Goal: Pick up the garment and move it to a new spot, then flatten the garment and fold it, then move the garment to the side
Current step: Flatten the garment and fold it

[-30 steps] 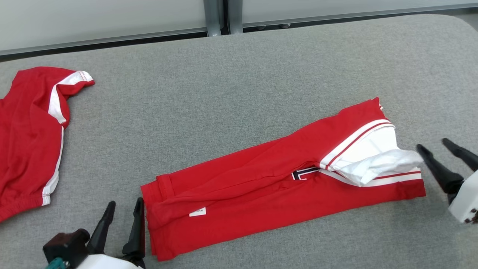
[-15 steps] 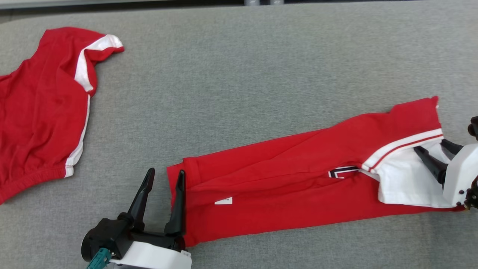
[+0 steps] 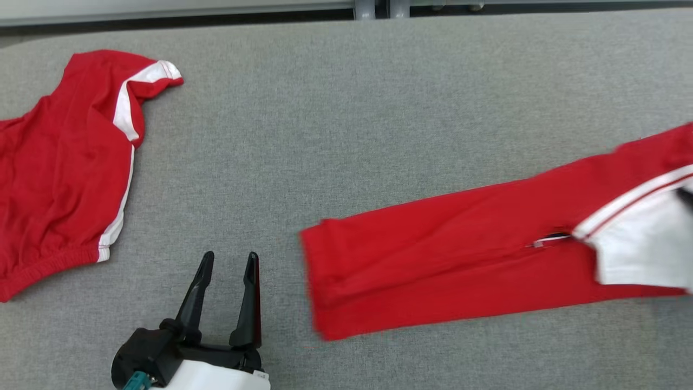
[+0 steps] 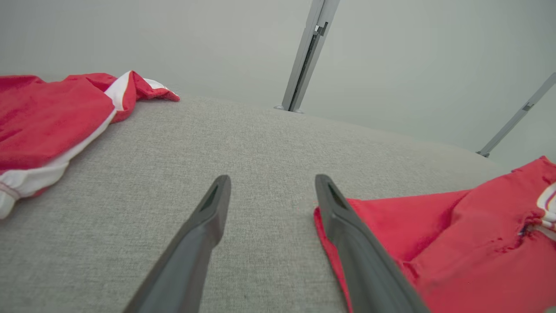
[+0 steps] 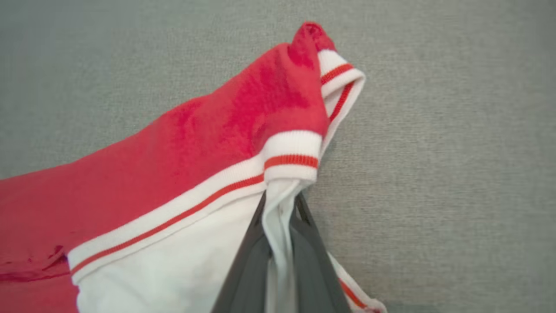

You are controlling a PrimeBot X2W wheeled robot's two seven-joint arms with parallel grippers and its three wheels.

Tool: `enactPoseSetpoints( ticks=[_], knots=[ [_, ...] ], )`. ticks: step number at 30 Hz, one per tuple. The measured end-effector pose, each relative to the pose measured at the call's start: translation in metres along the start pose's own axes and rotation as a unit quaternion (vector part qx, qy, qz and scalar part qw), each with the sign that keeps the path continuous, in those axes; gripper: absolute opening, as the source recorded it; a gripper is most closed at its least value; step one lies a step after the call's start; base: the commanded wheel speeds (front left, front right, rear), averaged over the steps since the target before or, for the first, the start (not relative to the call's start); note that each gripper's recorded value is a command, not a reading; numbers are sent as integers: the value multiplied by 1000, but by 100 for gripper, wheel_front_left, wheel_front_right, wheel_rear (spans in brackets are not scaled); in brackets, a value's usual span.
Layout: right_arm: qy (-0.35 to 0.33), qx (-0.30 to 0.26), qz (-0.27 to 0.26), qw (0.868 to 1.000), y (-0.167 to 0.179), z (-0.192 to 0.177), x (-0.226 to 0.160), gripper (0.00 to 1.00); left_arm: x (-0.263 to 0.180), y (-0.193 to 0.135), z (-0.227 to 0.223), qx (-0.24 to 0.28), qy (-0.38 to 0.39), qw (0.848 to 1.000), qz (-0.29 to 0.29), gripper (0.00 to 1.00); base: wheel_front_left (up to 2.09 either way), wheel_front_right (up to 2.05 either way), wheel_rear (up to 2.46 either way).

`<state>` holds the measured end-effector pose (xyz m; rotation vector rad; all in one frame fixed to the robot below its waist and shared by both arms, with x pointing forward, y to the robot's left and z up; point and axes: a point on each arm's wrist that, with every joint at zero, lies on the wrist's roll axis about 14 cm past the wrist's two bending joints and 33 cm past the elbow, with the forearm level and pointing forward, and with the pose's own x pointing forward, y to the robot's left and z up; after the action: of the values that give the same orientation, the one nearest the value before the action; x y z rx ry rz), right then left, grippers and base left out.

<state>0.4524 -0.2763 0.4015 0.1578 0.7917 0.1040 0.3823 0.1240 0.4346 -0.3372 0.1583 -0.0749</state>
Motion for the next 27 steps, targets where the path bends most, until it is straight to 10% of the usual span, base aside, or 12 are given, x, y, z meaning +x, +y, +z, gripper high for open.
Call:
enactPoseSetpoints(
  ticks=[6, 10, 27],
  knots=[
    [-46, 6, -106, 993, -83, 37, -57, 0, -15, 1, 6, 2, -9, 1000, 4, 100, 0, 0, 0],
    [-61, -11, -86, 994, -68, 50, -71, 0, -27, 5, 6, -2, -9, 1000, 13, 100, 0, 0, 0],
    [-55, 14, 212, 976, 202, -15, -27, 0, -25, -12, 13, -45, -22, 999, 8, 100, 0, 0, 0]
  ],
)
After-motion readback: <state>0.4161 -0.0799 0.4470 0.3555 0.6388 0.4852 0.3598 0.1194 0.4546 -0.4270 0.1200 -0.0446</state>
